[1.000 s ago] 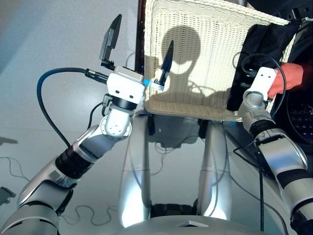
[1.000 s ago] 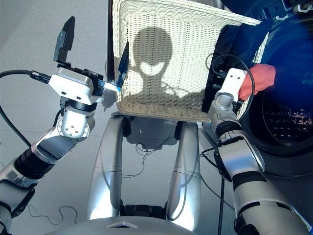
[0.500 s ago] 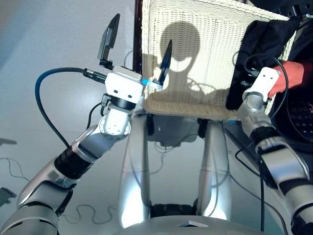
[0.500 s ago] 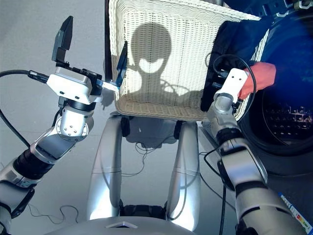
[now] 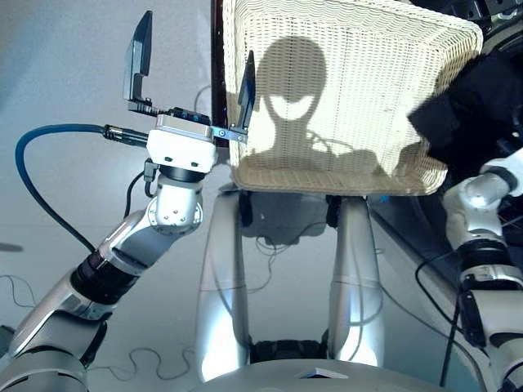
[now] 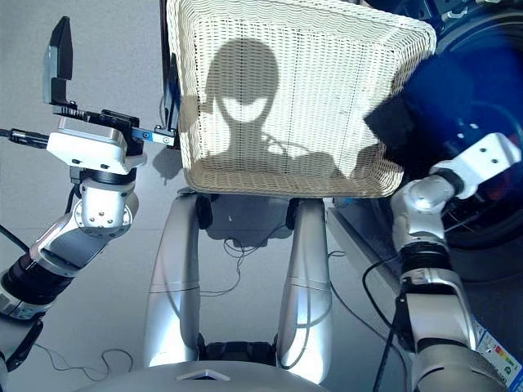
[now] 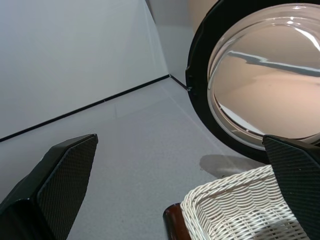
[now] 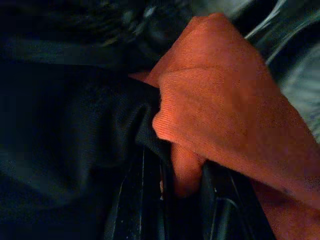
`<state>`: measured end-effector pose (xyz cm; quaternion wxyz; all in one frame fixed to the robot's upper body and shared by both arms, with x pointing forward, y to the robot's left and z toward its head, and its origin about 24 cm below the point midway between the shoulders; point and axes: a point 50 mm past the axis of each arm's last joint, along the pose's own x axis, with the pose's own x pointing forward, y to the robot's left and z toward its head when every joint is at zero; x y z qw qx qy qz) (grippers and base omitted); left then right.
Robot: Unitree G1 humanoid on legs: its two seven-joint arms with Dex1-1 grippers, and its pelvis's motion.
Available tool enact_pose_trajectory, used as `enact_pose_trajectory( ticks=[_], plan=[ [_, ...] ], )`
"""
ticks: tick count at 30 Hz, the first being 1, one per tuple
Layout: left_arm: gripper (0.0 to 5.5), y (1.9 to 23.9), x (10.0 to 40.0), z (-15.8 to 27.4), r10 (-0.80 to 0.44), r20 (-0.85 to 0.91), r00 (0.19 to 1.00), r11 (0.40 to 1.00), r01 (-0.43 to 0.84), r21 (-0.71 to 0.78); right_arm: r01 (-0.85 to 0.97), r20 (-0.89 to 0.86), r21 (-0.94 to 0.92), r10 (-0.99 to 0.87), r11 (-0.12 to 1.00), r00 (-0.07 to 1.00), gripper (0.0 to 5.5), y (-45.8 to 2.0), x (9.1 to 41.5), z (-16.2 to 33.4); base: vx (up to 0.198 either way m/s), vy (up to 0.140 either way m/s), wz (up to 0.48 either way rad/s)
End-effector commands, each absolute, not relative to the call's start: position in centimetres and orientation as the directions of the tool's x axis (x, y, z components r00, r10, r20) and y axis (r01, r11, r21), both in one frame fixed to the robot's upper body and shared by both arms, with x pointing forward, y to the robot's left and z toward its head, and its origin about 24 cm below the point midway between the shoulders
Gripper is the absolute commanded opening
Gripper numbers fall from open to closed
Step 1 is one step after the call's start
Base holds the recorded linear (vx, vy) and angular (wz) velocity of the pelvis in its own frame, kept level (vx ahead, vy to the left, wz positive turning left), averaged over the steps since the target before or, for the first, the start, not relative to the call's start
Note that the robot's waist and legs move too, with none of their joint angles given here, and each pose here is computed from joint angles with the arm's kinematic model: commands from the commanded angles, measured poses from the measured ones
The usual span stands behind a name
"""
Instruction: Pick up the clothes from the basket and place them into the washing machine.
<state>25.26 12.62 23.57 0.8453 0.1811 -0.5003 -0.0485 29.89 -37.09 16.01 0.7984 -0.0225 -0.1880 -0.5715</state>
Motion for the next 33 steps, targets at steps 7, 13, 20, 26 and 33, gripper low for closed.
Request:
enact_pose_trajectory(
  ticks=[7, 13, 20, 26, 33],
  plan=[
    [5.5, 10.8, 22.4, 25.5, -0.375, 0.875, 0.305, 0.92, 0.009, 0.391, 0.979, 0.35, 0.204, -0.935, 0.023, -0.051, 0.0, -45.8, 24.6, 23.2, 0.0, 0.0, 0.0],
    [5.5, 10.4, 22.4, 25.4, -0.414, 0.856, 0.309, 0.905, 0.033, 0.425, 0.979, 0.287, 0.195, -0.951, -0.065, -0.12, 0.0, -47.4, 23.2, 24.2, 0.0, 0.0, 0.0],
    [5.5, 10.3, 22.4, 25.5, -0.437, 0.847, 0.304, 0.893, 0.037, 0.448, 0.981, 0.203, 0.19, -0.977, -0.023, -0.063, 0.0, -47.9, 23.3, 23.6, 0.0, 0.0, 0.0],
    [5.5, 10.4, 22.5, 25.5, -0.446, 0.835, 0.321, 0.891, 0.073, 0.448, 0.976, 0.153, 0.191, -0.985, 0.109, 0.08, 5.5, -47.6, 24.6, 22.9, 0.0, 0.0, 0.0],
    [5.5, 10.5, 22.5, 25.5, -0.433, 0.834, 0.341, 0.898, 0.09, 0.43, 0.952, 0.212, 0.179, -0.955, 0.248, 0.209, 5.5, -45.7, 27.0, 22.4, 0.0, 0.0, 0.0]
  ],
)
